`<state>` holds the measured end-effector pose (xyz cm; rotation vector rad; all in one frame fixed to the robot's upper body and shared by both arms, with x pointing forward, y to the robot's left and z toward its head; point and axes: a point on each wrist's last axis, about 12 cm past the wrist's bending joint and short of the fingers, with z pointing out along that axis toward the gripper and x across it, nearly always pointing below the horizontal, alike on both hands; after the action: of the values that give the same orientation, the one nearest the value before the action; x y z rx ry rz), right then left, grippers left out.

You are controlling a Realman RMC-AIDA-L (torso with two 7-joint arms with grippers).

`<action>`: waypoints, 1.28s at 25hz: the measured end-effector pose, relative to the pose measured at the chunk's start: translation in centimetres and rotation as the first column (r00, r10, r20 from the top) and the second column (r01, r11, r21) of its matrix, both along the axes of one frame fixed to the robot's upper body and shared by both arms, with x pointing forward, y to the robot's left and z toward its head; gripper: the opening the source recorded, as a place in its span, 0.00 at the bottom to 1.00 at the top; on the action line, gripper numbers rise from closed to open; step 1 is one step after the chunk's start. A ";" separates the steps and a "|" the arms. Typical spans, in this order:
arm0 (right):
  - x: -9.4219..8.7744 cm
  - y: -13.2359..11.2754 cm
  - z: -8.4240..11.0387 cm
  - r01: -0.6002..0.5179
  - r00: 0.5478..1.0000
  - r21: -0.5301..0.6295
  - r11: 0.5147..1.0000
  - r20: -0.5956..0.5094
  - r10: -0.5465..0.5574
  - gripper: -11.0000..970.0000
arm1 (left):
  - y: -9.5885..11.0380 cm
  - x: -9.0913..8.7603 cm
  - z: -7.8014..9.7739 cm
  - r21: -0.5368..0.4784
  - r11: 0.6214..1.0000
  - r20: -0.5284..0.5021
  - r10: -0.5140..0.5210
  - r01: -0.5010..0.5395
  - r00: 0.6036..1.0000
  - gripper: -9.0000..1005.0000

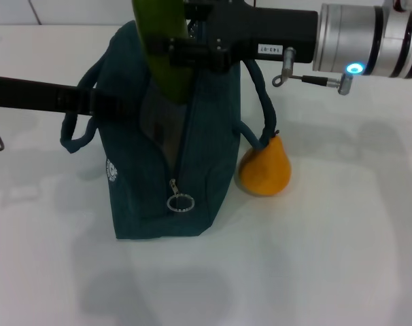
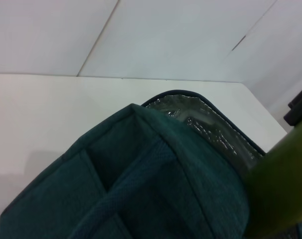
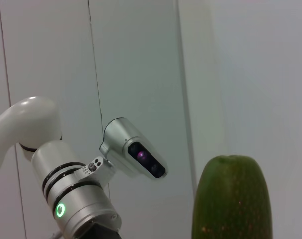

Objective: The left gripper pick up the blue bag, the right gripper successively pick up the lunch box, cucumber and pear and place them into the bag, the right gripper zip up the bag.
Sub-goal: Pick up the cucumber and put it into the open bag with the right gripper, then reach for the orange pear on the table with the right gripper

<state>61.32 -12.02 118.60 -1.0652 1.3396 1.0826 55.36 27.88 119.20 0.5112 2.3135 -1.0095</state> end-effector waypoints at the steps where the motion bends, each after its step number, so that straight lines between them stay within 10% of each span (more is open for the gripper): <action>1: 0.0 0.0 0.0 0.000 1.000 0.001 1.000 -0.001 0.000 0.60 | 0.0 0.0 0.0 0.000 1.000 -0.001 0.002 -0.002 1.000 0.05; 14: -0.1 -0.8 0.3 0.006 1.000 0.018 1.000 0.000 -0.006 0.74 | 0.2 -0.1 -0.1 -0.001 1.000 -0.004 0.008 -0.008 1.000 0.04; 23: 0.3 -6.2 2.3 0.152 0.986 0.080 0.985 0.056 -0.157 0.84 | 0.4 -0.2 -0.2 0.000 1.000 -0.006 0.012 -0.012 1.000 0.05; 32: -0.8 -10.1 -2.0 0.248 0.969 -0.111 0.962 0.008 -0.248 0.84 | 1.0 -0.4 -0.6 0.007 0.999 -0.005 0.034 -0.034 0.999 0.04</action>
<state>60.47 -22.07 116.61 -0.9443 1.5077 0.8336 55.01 28.84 118.64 0.4711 2.3228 -0.9878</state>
